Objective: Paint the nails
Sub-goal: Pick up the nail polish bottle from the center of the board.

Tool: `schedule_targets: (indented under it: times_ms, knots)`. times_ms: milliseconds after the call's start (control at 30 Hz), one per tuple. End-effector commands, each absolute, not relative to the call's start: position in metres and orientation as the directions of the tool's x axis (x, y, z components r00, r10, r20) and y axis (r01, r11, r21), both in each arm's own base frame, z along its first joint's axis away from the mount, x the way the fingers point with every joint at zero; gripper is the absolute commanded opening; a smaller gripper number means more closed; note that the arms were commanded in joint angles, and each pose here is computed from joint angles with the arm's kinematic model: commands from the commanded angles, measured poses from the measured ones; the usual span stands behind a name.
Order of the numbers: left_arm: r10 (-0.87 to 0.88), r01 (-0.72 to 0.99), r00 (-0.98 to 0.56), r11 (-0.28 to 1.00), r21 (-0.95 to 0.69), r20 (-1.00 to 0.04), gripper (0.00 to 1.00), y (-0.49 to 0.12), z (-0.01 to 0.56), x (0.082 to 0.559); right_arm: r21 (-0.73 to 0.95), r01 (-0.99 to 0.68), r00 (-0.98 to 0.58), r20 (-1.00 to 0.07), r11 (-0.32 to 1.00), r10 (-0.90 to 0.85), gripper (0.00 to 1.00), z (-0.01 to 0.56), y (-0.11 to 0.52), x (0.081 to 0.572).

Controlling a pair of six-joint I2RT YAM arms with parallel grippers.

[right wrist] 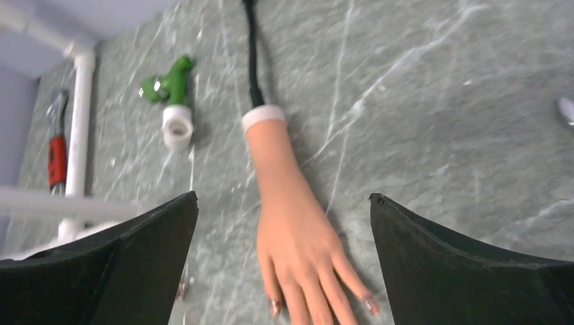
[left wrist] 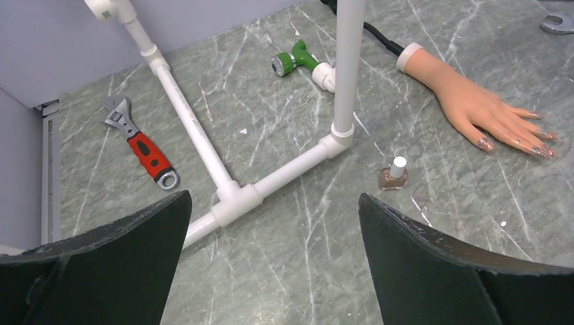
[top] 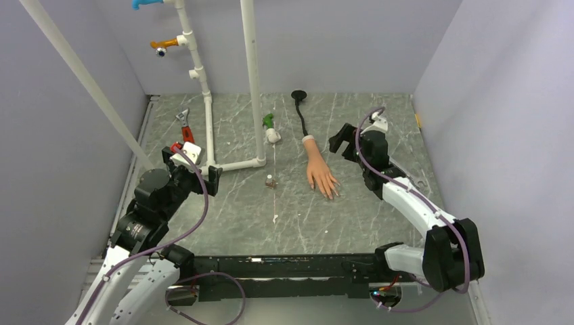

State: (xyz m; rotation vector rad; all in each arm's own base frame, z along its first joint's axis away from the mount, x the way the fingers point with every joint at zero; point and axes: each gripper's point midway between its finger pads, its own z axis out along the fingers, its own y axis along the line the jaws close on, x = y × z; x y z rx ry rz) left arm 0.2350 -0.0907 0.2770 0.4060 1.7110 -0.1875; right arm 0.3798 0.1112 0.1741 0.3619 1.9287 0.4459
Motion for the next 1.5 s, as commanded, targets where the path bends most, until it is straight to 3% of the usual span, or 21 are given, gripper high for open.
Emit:
schedule_targets:
  times_ms: [0, 167, 300, 400, 533, 633, 733, 900, 1167, 1467]
  knots:
    - [0.153, 0.373, -0.094, 0.921, 0.108, -0.984, 1.00, -0.092, 0.289, 0.238, 0.419, -0.261, -0.370, -0.875, 0.869, 0.311, 1.00, 0.205, 0.154, 0.362]
    - [0.156, 0.359, -0.095, 0.926, 0.112, -0.983, 0.99, -0.090, 0.288, 0.239, 0.306, -0.249, -0.423, -0.888, 0.919, 0.181, 0.98, 0.208, 0.186, 0.354]
    - [0.160, 0.363, -0.100, 0.925, 0.114, -0.982, 0.99, -0.091, 0.287, 0.240, 0.269, -0.452, -0.393, -0.916, 0.851, 0.081, 0.98, 0.216, 0.230, 0.330]
    - [0.165, 0.378, -0.098, 0.919, 0.116, -0.981, 0.99, -0.094, 0.284, 0.240, 0.293, -0.476, -0.430, -0.900, 0.829, 0.071, 0.98, 0.213, 0.245, 0.329]
    - [0.156, 0.594, -0.038, 0.798, 0.103, -0.987, 0.99, -0.135, 0.284, 0.226, 0.310, -0.491, -0.509, -0.860, 0.814, 0.020, 0.96, 0.206, 0.262, 0.331]
    - [0.152, 0.673, -0.027, 0.734, 0.095, -0.988, 0.99, -0.153, 0.273, 0.224, 0.299, -0.615, -0.446, -0.895, 0.730, -0.010, 0.97, 0.208, 0.277, 0.319]
    - [0.171, 0.712, -0.055, 0.698, 0.082, -0.984, 0.99, -0.161, 0.270, 0.222, 0.248, -0.813, -0.353, -0.929, 0.527, -0.109, 0.98, 0.187, 0.299, 0.286]
    - [0.179, 0.713, -0.062, 0.696, 0.082, -0.982, 0.99, -0.161, 0.269, 0.222, 0.119, -0.931, -0.198, -0.959, 0.346, -0.202, 0.95, 0.145, 0.311, 0.255]
    - [0.171, 0.656, 0.013, 0.742, 0.137, -0.985, 0.99, -0.148, 0.273, 0.226, -0.040, -0.944, -0.015, -0.987, 0.327, -0.162, 0.87, 0.112, 0.321, 0.268]
    - [0.166, 0.673, 0.011, 0.728, 0.130, -0.986, 0.99, -0.154, 0.266, 0.228, -0.096, -0.945, 0.066, -0.992, 0.314, -0.104, 0.84, 0.080, 0.342, 0.287]
